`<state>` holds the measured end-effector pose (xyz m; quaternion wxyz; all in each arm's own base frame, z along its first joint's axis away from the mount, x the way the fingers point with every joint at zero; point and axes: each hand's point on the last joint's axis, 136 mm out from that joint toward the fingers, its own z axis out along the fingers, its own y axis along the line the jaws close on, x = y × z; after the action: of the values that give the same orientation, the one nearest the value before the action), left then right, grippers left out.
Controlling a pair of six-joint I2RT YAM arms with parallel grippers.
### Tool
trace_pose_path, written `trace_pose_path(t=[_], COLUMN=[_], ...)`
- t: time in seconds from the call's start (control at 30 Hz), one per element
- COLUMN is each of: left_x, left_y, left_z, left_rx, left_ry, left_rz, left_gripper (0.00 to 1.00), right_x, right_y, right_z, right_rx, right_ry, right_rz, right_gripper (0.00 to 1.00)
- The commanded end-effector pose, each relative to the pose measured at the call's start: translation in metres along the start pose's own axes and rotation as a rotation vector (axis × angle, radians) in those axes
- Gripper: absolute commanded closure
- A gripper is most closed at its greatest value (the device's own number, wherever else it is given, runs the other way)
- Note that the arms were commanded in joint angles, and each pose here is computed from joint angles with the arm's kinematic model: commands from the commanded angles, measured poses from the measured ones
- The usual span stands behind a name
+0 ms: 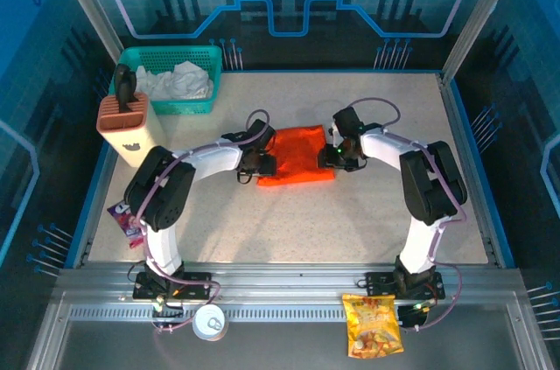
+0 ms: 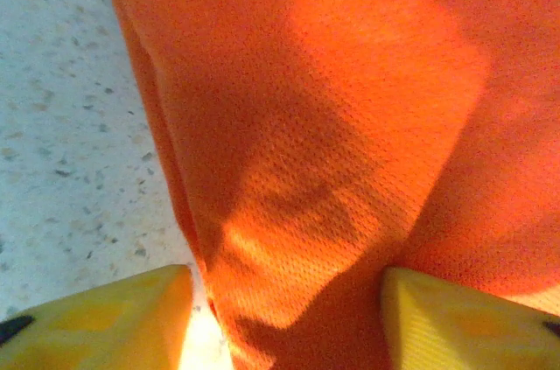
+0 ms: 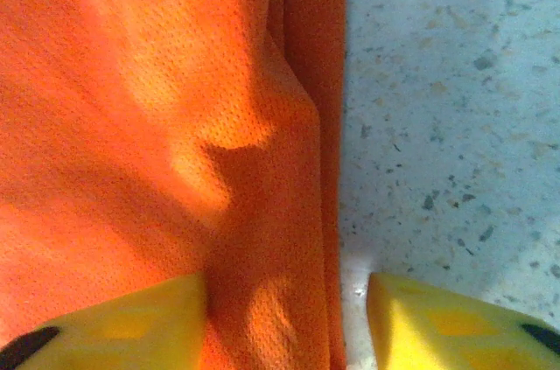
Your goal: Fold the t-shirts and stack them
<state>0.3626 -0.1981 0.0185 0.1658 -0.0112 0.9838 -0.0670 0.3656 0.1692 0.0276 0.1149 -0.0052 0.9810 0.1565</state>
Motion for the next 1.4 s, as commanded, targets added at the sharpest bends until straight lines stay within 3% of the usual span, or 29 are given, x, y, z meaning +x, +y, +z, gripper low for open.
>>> trace_pose_path(t=[0.0,0.07,0.23,0.73,0.97,1.13,1.27,1.33,1.37], left_x=[-0.001,-0.002,-0.020,-0.179,-0.224,-0.235,-0.244,-0.251,-0.255], left_y=[0.002,0.002,0.004,-0.005,0.009,0.017,0.015,0.007,0.003], left_z=[0.016,0.026,0.045,0.082,0.084,0.080,0.063,0.043,0.032], left_rx=[-0.026,-0.027,-0.021,0.038,0.041,0.063,0.076,0.111,0.126], left_ry=[0.023,0.041,0.062,-0.039,-0.111,-0.146,-0.183,-0.213,-0.232], left_rz=[0.010,0.010,0.006,0.136,0.141,0.120,0.128,0.133,0.137], left_gripper=[0.52,0.55,0.69,0.72,0.71,0.65,0.48,0.33,0.25], right_x=[-0.003,-0.003,-0.017,-0.156,-0.195,-0.198,-0.205,-0.209,-0.212], right_y=[0.010,0.010,0.007,-0.022,-0.045,-0.046,-0.043,-0.039,-0.038], right_z=[0.009,0.015,0.026,0.048,0.069,0.071,0.052,0.031,0.017], right_rx=[-0.038,-0.040,-0.043,-0.111,-0.139,-0.155,-0.174,-0.169,-0.162], right_ry=[0.013,0.024,0.030,-0.089,-0.074,-0.075,-0.098,-0.122,-0.139], right_rz=[0.003,0.012,0.030,0.124,0.155,0.151,0.130,0.113,0.102], right_gripper=[0.65,0.81,1.00,1.00,1.00,1.00,0.69,0.56,0.43])
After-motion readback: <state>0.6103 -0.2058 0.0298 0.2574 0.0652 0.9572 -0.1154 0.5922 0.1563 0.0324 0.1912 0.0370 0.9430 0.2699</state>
